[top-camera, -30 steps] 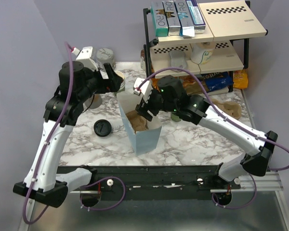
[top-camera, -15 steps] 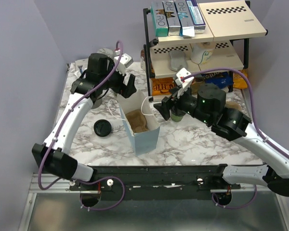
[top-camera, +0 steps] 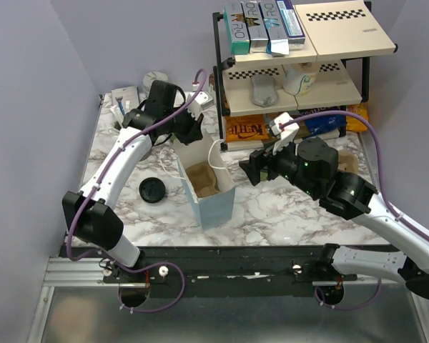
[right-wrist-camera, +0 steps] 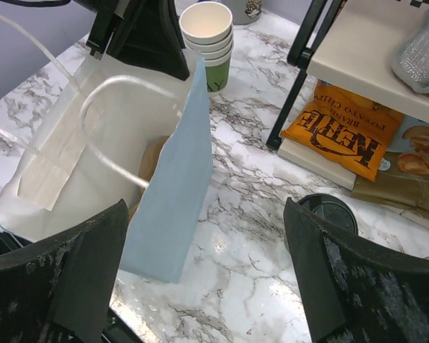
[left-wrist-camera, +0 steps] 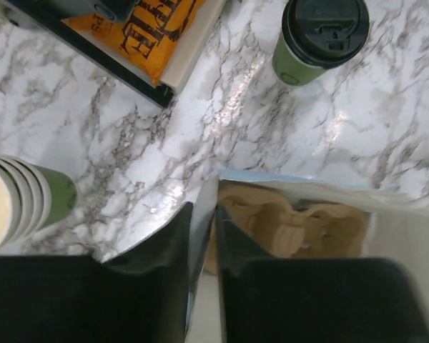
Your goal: Pack the takeout coffee
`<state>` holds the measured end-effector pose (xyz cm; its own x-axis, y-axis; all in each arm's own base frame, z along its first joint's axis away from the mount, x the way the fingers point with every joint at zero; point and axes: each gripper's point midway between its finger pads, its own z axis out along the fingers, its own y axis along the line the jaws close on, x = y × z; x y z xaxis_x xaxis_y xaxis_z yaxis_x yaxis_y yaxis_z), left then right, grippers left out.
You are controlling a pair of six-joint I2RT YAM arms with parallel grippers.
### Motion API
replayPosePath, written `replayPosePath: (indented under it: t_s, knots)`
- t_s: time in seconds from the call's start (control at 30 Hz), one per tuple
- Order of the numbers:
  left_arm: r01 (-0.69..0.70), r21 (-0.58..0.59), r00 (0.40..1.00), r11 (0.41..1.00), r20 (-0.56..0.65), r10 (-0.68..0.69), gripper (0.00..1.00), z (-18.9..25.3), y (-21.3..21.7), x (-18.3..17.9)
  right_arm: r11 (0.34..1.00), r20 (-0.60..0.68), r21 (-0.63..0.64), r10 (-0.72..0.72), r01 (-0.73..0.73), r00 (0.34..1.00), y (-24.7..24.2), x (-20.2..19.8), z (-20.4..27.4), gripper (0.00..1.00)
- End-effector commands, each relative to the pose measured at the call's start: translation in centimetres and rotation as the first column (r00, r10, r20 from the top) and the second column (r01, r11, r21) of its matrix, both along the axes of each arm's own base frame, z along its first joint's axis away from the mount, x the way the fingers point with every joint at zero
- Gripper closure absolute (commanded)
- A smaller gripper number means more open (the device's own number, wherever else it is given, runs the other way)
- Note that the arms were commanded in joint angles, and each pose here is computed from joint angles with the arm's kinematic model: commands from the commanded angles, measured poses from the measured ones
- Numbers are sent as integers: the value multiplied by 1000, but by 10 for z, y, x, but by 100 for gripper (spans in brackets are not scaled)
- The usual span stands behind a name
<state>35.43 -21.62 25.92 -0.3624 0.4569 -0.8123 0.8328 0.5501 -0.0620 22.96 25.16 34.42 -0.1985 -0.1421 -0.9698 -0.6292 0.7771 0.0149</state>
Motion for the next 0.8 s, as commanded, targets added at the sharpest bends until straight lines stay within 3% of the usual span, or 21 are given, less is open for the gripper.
replayPosePath:
  t_s: [0.0,0.1,0.17,0.23,0.27,0.4,0.47,0.5,0.67,0.7,0.77]
  knots:
    - [-52,-76,995,996,78,58,96,35,-4,3,999,-4,27,-25,25,1000,-8,-4,1,3]
    - [-213,-118,972,970,76,223,100,47,3,8,999,-12,31,-41,42,999,-13,-5,5,3]
    - [-370,-169,927,914,7,376,100,51,10,10,998,-15,35,-44,44,999,-15,-6,9,2]
    - [-504,-183,861,844,-21,509,100,52,25,10,998,-12,41,-46,46,999,-18,-8,12,2]
    - [-577,-217,815,788,-92,572,100,52,27,8,997,-10,47,-52,52,999,-19,-8,15,2]
    - [-682,-304,729,665,-217,649,100,46,33,-13,992,-11,103,-75,76,997,-26,-11,28,0]
    - [-755,-315,647,575,-213,732,100,47,46,-18,990,-12,127,-62,63,998,-26,-14,33,0]
    - [-779,-338,614,528,-243,751,100,46,50,-26,991,-15,132,-34,35,999,-22,-18,34,0]
    - [-783,-435,596,445,-318,737,100,36,38,-62,978,-10,145,156,-153,988,2,-39,37,0]
    - [-786,-442,589,431,-326,740,100,31,40,-71,949,-6,146,282,-278,960,14,-57,38,1]
    - [-805,-454,553,381,-343,760,100,28,40,-82,906,4,174,392,-387,920,24,-75,43,2]
